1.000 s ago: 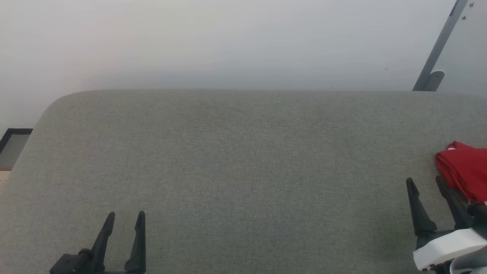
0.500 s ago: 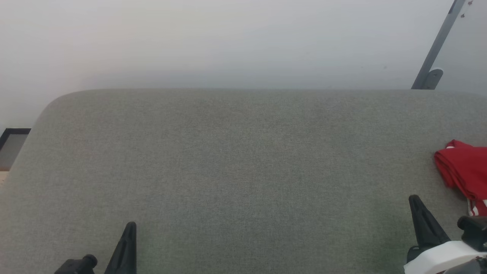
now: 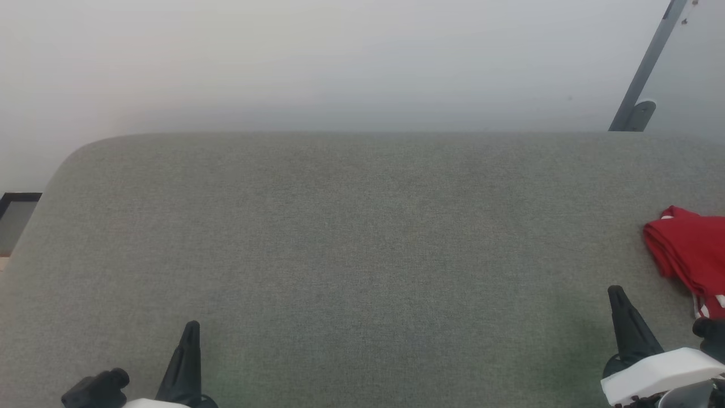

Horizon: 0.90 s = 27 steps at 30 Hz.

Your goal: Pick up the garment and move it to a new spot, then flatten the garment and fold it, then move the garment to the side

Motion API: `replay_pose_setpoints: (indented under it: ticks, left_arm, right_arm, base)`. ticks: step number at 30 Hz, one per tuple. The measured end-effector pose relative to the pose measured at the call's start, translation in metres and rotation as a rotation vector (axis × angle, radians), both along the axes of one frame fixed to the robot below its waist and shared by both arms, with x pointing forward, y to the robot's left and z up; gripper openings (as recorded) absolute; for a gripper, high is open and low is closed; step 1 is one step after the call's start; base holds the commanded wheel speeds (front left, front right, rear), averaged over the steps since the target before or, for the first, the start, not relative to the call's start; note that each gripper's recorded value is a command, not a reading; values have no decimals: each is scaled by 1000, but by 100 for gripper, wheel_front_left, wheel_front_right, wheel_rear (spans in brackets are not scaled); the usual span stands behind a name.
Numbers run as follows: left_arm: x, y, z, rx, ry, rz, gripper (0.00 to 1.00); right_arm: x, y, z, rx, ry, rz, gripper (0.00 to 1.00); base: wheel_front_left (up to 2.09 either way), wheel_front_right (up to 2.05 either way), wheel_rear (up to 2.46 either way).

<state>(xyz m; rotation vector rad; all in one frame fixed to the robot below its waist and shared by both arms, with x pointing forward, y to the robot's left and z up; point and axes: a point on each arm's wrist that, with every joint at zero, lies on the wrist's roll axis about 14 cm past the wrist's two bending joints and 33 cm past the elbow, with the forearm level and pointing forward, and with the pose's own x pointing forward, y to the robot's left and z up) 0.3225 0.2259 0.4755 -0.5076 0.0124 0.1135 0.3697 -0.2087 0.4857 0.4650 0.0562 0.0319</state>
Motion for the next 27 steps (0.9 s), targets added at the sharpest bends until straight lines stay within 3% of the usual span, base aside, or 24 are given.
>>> replay_pose_setpoints:
  ticks: [27]
  left_arm:
    - [20, -1, 3, -365, -11, 22, 0]
  right_arm:
    - [8, 1, 3, 384, 21, -57, 0]
  base:
    - [0, 0, 0]
